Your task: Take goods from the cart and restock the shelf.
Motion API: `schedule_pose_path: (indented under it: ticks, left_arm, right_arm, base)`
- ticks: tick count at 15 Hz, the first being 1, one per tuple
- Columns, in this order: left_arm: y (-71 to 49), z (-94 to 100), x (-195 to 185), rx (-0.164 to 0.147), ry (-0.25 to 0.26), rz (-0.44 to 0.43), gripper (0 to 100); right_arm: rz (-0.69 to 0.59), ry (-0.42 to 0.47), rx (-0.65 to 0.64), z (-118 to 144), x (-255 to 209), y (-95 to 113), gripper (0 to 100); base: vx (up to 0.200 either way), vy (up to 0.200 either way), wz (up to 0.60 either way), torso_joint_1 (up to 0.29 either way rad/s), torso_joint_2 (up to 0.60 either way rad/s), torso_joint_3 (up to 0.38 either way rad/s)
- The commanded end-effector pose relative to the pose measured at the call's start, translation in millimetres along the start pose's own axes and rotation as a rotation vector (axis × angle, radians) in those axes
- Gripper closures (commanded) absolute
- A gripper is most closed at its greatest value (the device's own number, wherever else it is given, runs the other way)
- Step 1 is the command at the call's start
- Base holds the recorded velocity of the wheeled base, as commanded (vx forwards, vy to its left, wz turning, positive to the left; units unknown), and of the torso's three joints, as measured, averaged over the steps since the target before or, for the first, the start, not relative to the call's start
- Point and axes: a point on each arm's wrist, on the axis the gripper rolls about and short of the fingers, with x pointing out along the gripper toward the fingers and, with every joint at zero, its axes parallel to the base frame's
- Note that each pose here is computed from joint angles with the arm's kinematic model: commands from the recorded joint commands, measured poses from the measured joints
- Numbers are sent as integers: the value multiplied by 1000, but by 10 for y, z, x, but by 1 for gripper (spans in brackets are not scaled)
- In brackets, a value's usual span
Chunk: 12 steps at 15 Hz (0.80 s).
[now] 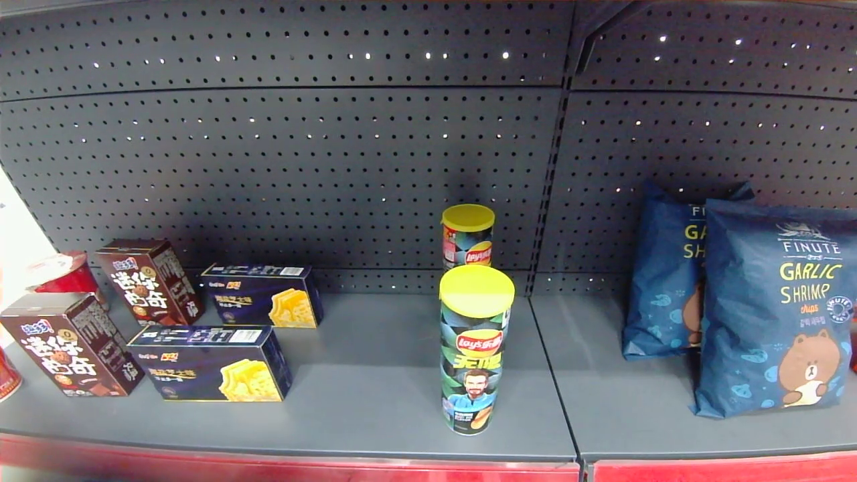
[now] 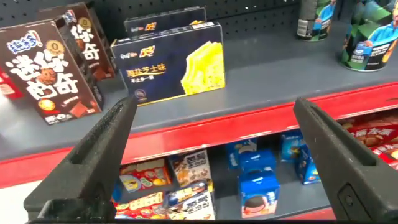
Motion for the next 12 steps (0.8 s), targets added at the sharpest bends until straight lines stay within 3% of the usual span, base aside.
schedule_pose_path:
  ticks: [1,3,5,7,8,9,11,12]
  left_arm:
    - [0,0,0,-34,-1,1,0]
    - [3,0,0,-109,0,13,0]
    - [8,0,0,-113,0,36,0]
    - [11,-2,-1,-103,3,51,0]
    - [11,-17,-1,-48,18,56,0]
    - [11,-23,-1,-15,25,55,0]
    - [11,-37,-1,1,40,59,0]
    - [9,-69,-4,-4,74,65,0]
  right_arm:
    - [28,4,4,4,4,6,0]
    - [40,6,5,6,3,9,0]
    - [30,20,16,-3,1,7,0]
    - [24,29,17,-4,-2,6,0]
    - [15,28,16,-3,-2,4,0]
    - [22,26,21,-1,-2,5,0]
    - [41,27,20,-3,-2,9,0]
    - [41,26,18,-1,-2,9,0]
  base:
    - [0,0,0,0,0,0]
    - [0,0,0,0,0,0]
    - [0,0,0,0,0,0]
    - [0,0,0,0,0,0]
    - [0,0,0,0,0,0]
    - [0,0,0,0,0,0]
    - [0,0,0,0,0,0]
    - [0,0,0,0,0,0]
